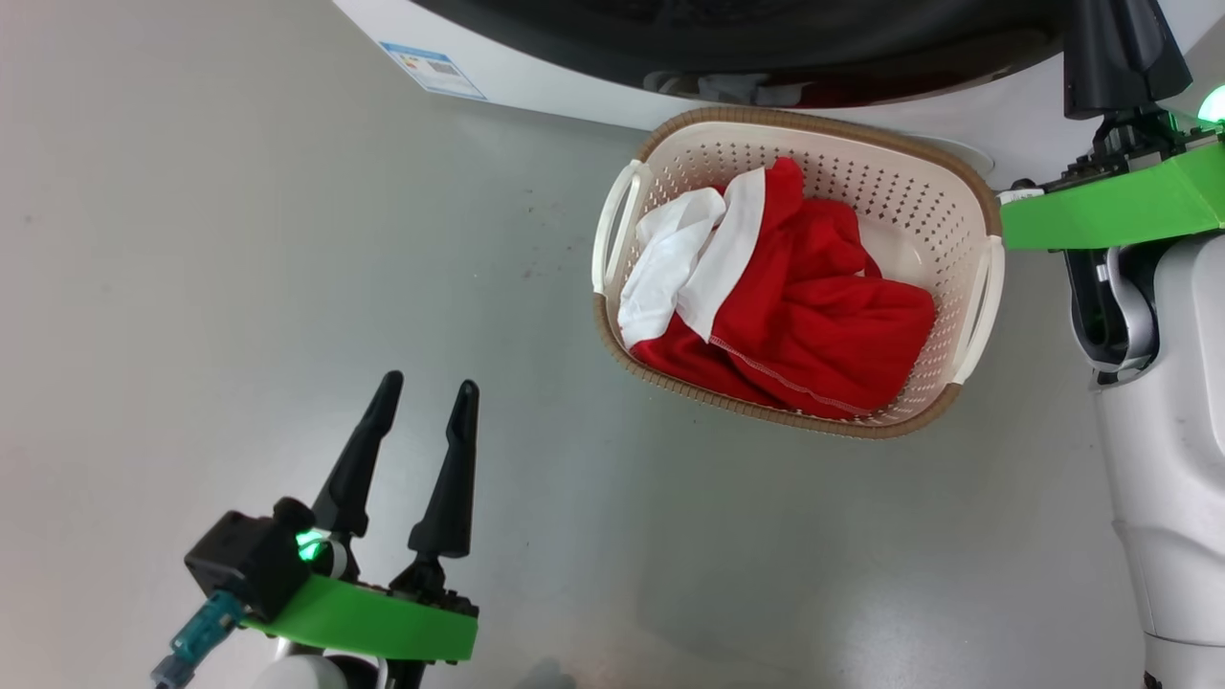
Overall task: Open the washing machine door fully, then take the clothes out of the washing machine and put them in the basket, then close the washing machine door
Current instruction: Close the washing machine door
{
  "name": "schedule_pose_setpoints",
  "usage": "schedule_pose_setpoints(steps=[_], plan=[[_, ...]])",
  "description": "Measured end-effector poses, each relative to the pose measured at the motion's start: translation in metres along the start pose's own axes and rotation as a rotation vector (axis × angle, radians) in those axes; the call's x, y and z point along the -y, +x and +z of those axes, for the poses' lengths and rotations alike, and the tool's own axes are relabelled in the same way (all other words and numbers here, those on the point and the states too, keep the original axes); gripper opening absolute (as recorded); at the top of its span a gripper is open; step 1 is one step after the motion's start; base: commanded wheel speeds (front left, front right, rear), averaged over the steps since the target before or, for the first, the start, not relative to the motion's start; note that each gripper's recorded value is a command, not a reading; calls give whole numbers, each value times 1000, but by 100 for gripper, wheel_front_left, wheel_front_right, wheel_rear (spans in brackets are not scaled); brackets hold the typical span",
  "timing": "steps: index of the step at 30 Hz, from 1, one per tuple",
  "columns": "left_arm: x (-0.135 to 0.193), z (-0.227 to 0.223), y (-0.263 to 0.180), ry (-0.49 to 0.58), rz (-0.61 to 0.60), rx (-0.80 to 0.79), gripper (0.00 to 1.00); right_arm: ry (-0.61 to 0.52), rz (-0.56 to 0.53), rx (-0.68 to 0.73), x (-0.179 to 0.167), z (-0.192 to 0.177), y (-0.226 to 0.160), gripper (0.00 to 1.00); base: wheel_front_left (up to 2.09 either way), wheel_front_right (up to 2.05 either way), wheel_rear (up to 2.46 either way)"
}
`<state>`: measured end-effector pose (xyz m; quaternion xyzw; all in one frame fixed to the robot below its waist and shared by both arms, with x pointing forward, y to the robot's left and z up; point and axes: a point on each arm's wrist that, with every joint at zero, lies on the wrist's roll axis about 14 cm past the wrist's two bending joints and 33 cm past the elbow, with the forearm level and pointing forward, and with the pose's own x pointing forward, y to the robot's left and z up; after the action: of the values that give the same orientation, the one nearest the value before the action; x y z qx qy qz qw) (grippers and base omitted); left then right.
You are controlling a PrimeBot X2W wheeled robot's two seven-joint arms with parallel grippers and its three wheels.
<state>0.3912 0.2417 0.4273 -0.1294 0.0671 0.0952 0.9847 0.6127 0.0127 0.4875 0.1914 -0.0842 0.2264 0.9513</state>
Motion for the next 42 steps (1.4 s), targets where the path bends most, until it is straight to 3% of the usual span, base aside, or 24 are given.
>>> schedule_pose_setpoints(steps=[8, 12, 16, 17, 18, 19, 42], plan=[[6, 7, 4, -8, -20, 25, 100, -9, 18, -5, -8, 6, -4, 0, 0, 0, 0], [9, 13, 3, -6, -31, 43, 100, -7, 20, -59, -13, -4, -25, 2, 0, 0, 0], [10, 19, 2, -3, -37, 59, 100, -2, 11, -103, -17, -9, -47, 48, 0, 0, 0], [11, 20, 1, 0, -39, 62, 100, -5, 8, -111, -17, -9, -52, 51, 0, 0, 0], [11, 20, 0, 0, -40, 63, 100, -9, 5, -118, -17, -9, -56, 95, 0, 0, 0], [12, 20, -2, 2, -43, 62, 100, -8, -1, -125, -16, -8, -61, 100, 0, 0, 0], [39, 31, -21, 26, -165, 91, 100, -46, -231, -185, 19, 33, -197, 100, 0, 0, 0]])
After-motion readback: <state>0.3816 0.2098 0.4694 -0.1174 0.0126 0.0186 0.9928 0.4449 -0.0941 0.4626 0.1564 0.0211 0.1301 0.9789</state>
